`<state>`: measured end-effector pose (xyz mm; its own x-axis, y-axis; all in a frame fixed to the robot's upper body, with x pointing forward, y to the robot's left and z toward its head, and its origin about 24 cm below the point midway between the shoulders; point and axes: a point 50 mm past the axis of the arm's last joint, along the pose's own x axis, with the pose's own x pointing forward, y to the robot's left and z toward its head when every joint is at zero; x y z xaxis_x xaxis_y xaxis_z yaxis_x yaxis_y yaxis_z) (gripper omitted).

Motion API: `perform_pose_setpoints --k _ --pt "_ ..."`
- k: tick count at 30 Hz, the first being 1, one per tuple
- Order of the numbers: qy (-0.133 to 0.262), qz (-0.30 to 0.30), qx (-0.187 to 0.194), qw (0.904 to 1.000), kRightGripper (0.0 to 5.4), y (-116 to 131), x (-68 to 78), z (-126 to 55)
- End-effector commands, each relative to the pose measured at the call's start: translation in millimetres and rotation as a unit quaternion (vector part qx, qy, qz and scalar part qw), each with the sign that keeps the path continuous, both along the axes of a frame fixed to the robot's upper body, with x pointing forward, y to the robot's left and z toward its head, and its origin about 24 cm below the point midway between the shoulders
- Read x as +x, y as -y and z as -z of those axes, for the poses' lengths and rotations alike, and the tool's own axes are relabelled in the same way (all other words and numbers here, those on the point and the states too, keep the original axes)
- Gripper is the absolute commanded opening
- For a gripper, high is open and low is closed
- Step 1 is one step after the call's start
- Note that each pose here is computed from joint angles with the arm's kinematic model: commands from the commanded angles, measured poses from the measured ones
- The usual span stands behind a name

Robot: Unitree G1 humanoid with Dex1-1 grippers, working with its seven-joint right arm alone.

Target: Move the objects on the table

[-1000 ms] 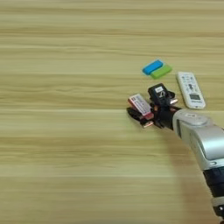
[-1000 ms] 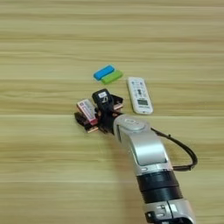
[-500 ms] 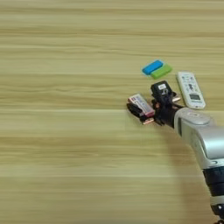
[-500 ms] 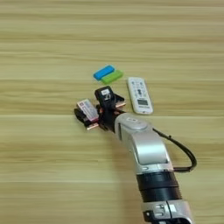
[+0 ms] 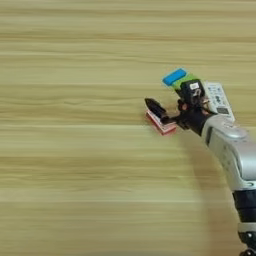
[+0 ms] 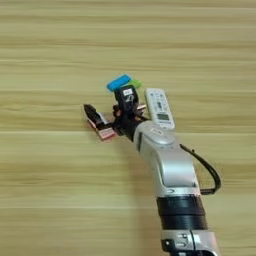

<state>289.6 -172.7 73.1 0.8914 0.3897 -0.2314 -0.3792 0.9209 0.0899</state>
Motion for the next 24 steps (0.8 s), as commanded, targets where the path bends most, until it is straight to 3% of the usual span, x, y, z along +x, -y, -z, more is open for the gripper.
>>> perform_pose_setpoints --k 1,15,24 --pt "0.099 0.022 0.003 0.9948 5.38 3 14.7 -41.3" --pt "0.135 0.118 -0.014 0.9838 5.38 25 25.4 -48.4" --pt "0.111 0.165 -0.033 0.9795 5.38 38 31.3 -41.7"
